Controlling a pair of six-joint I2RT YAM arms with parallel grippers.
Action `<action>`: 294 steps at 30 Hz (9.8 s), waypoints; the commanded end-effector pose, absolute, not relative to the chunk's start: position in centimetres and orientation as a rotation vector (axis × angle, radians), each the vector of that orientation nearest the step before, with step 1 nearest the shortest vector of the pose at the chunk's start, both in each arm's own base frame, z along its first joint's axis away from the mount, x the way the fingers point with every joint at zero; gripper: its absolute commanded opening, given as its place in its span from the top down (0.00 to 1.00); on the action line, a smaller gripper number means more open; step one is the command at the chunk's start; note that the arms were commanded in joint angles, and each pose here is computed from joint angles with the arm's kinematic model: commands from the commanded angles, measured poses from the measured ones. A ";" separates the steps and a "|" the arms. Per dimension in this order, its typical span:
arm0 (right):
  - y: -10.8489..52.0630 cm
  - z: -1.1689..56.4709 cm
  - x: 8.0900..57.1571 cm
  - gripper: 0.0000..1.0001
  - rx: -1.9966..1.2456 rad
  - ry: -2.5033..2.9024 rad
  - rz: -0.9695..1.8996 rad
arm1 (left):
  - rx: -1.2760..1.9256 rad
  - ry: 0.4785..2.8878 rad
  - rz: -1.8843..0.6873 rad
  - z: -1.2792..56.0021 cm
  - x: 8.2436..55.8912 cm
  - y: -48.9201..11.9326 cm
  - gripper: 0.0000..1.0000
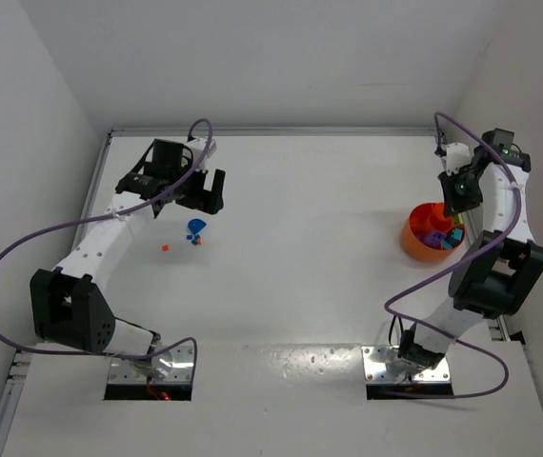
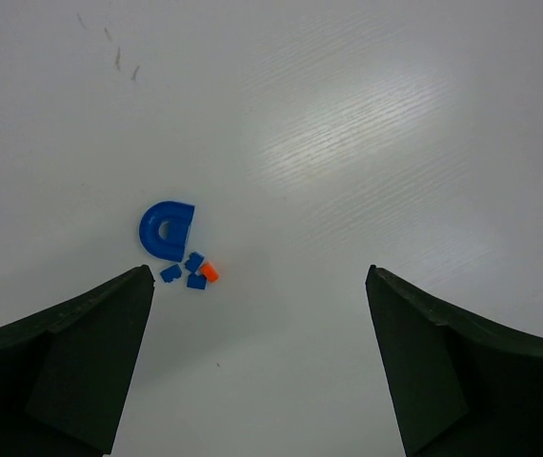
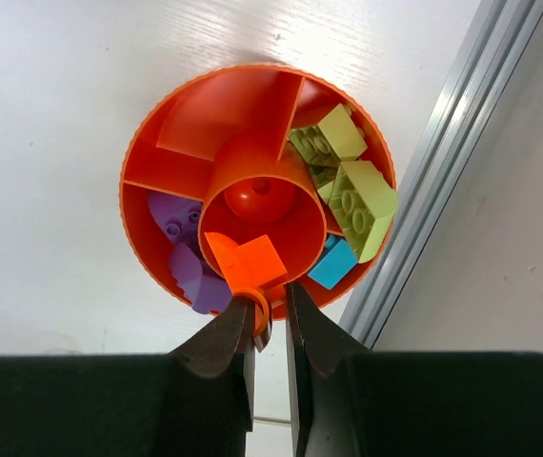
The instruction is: Sort the legos into containers by color
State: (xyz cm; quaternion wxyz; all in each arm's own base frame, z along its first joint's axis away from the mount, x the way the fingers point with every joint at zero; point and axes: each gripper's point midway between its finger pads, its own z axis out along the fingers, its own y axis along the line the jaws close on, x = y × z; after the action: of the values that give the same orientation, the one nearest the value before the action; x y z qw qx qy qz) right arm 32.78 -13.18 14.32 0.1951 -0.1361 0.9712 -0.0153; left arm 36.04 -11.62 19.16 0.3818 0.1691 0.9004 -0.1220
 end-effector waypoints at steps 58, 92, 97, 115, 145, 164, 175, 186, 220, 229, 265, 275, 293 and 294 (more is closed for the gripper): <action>5.1 15.5 33.6 0.49 -0.569 2.515 0.599 | 1.341 2.512 -0.079 2.4 35.0 3.4 0.50; 5.6 14.4 33.9 0.50 -0.585 2.554 0.592 | 1.508 2.612 -0.219 -3.1 29.9 2.2 0.53; 5.6 14.4 33.9 0.50 -0.585 2.554 0.592 | 1.494 2.621 -0.220 -3.1 29.9 2.2 0.57; 11.0 15.2 32.2 0.50 -0.593 2.498 0.889 | 1.433 2.539 -0.272 -0.3 31.6 0.1 0.90; 25.6 16.3 28.5 0.54 -0.538 2.436 1.720 | 1.283 1.902 -0.892 21.2 26.4 -25.9 0.98; 28.6 16.9 28.6 0.53 -0.579 2.442 1.790 | 1.304 1.935 -0.935 19.8 25.5 -30.9 0.99; 28.9 17.4 27.0 0.59 -0.602 2.412 1.836 | 1.275 1.953 -0.875 19.6 26.8 -30.9 0.99; 29.2 17.9 26.8 0.63 -0.565 2.387 1.931 | 1.206 1.987 -0.850 19.7 27.8 -30.5 1.00; 29.6 19.1 29.8 0.63 -0.430 2.337 1.976 | 1.052 2.009 -0.895 20.8 29.6 -28.5 1.00; 29.4 17.7 30.1 0.64 -0.353 2.366 2.011 | 1.062 2.000 -0.921 21.0 29.3 -28.7 1.00; 30.3 16.9 28.5 0.84 -0.258 2.403 2.129 | 0.999 1.998 -0.899 21.7 30.1 -28.8 1.00; 30.8 17.8 27.7 1.00 -0.316 2.382 2.159 | 0.947 2.019 -0.849 21.6 31.3 -28.3 0.80; 18.2 18.0 34.6 1.00 -0.401 2.361 1.471 | 0.580 2.154 -0.606 23.3 34.8 -20.1 0.00; 16.6 17.1 33.7 1.00 -0.367 2.485 1.398 | 0.591 2.189 -0.605 22.4 34.6 -19.7 0.00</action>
State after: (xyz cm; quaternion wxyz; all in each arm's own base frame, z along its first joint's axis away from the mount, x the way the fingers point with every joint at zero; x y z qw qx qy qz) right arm 34.76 20.86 16.79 0.1045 -0.0614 0.8088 0.5755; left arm 33.89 -21.51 20.65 0.3729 0.2673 0.8517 -0.2533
